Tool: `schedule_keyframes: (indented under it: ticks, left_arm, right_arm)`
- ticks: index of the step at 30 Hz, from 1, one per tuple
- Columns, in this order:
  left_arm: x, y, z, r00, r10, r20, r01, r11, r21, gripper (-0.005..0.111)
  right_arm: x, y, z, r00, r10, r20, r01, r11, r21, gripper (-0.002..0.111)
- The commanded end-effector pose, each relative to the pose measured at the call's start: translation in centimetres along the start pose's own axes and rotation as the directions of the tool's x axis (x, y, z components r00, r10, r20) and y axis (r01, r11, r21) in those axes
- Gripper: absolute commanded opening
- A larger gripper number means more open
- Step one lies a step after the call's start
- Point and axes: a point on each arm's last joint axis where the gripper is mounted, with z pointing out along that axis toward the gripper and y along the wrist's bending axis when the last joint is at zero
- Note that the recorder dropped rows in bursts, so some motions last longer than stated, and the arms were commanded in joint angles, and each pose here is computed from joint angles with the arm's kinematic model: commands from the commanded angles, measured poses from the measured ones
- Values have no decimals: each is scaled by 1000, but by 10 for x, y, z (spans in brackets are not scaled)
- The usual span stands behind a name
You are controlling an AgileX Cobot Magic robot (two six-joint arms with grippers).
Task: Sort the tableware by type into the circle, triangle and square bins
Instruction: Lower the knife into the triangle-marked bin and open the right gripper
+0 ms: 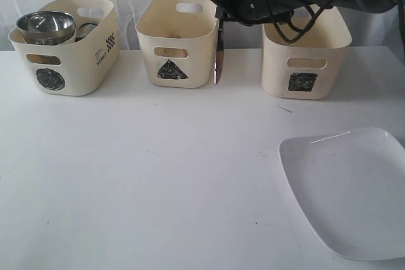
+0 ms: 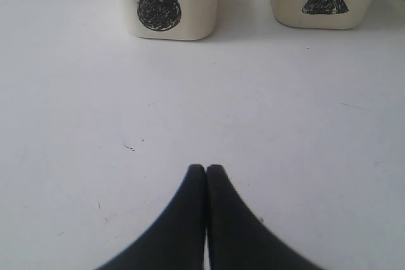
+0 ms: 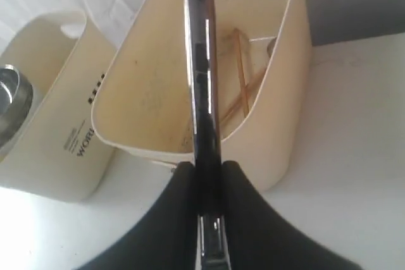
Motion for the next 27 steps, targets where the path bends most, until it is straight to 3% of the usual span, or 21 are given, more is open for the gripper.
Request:
schedule_keyframes:
  ticks: [1, 9, 20, 27]
  left_arm:
    - [1, 0, 0, 1000, -5, -2, 5, 1000, 8, 0]
    - [1, 0, 0, 1000, -5, -2, 5, 1000, 8, 0]
    - [1, 0, 0, 1000, -5, -2, 5, 1000, 8, 0]
    - [1, 0, 0, 1000, -5, -2, 5, 1000, 8, 0]
  right_arm:
    - [-12, -19, 0, 989, 130, 69, -130, 991, 3, 0]
    - [-18, -40, 12, 903, 402, 154, -401, 915, -42, 0]
    - [-41, -42, 42, 887, 403, 226, -392, 915, -94, 0]
    - [-54, -38, 64, 856, 461, 235, -430, 886, -175, 0]
